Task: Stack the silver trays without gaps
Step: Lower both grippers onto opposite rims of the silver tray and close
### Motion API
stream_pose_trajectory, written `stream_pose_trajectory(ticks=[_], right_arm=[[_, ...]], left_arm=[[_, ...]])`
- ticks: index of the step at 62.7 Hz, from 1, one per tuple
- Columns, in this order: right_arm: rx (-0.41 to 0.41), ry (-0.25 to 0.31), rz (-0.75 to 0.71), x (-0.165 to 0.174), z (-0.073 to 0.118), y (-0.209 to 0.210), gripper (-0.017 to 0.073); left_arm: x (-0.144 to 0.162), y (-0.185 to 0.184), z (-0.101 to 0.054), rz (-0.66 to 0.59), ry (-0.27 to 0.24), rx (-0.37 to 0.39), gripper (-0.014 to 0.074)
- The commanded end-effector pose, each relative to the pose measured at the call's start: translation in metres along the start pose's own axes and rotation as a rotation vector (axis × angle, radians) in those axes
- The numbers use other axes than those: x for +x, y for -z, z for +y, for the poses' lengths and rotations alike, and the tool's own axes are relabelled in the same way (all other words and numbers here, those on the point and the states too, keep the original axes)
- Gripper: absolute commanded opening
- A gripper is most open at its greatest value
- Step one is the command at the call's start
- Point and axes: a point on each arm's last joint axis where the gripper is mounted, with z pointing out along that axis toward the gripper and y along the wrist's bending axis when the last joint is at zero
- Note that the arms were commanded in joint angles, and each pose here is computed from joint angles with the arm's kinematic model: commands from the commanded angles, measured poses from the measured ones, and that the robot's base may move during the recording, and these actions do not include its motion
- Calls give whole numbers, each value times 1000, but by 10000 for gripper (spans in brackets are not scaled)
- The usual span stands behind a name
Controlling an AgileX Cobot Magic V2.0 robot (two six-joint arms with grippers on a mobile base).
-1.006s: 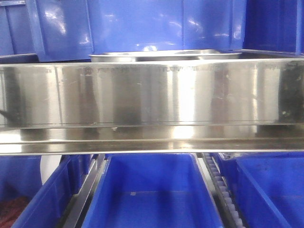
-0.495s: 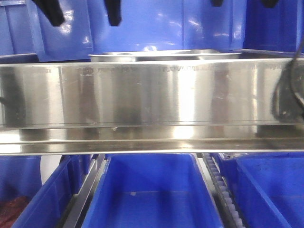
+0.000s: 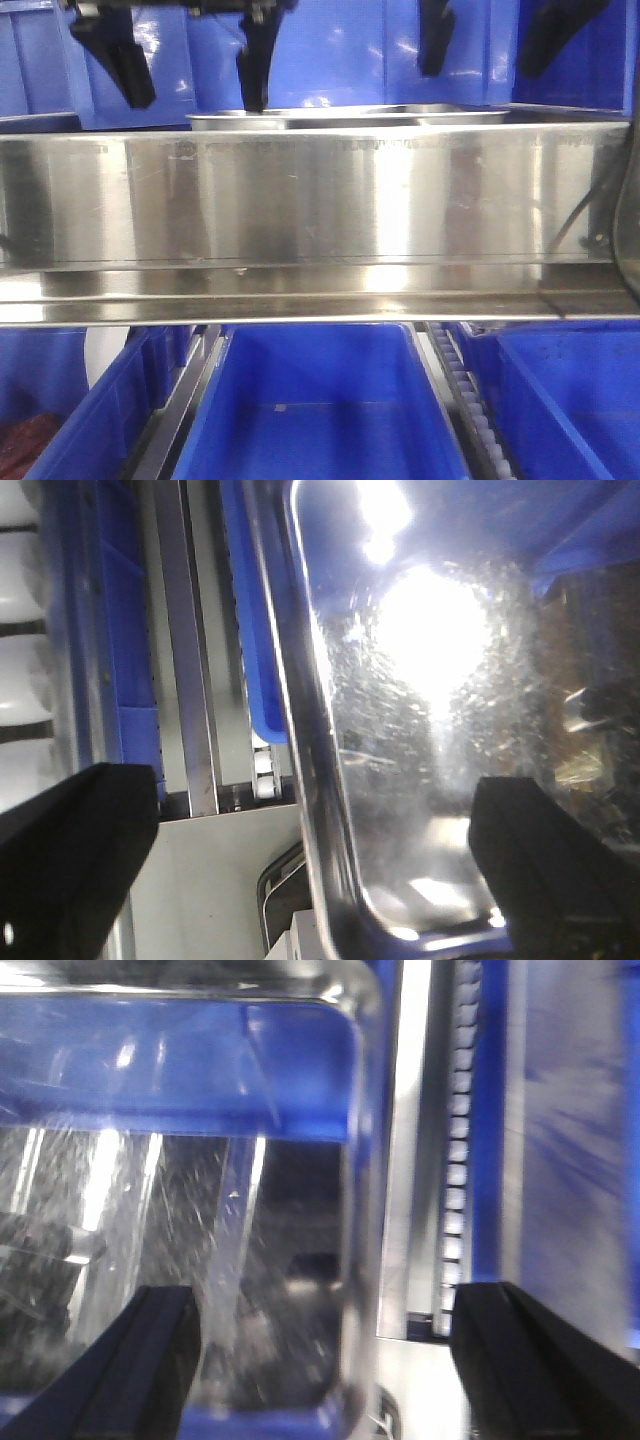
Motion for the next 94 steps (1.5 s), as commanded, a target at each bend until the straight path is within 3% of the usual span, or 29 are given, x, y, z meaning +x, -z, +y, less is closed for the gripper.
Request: stream_pose_trajectory(ticks=[1,43,67,94], right_arm=[[-37,-5,-100,-10,2,20,600],[-17,11,-47,-12,5,-18,600],[-11,25,-33,-11,4,-18,600],[-6,26,-19,-10,4,-18,600]], left_arm=[[-7,28,2,-105,18,23,527],[-12,29,-1,-168,23,59,527],[-11,29,-3,-155,34,88,527],[-3,20,-2,-89,29,61,527]])
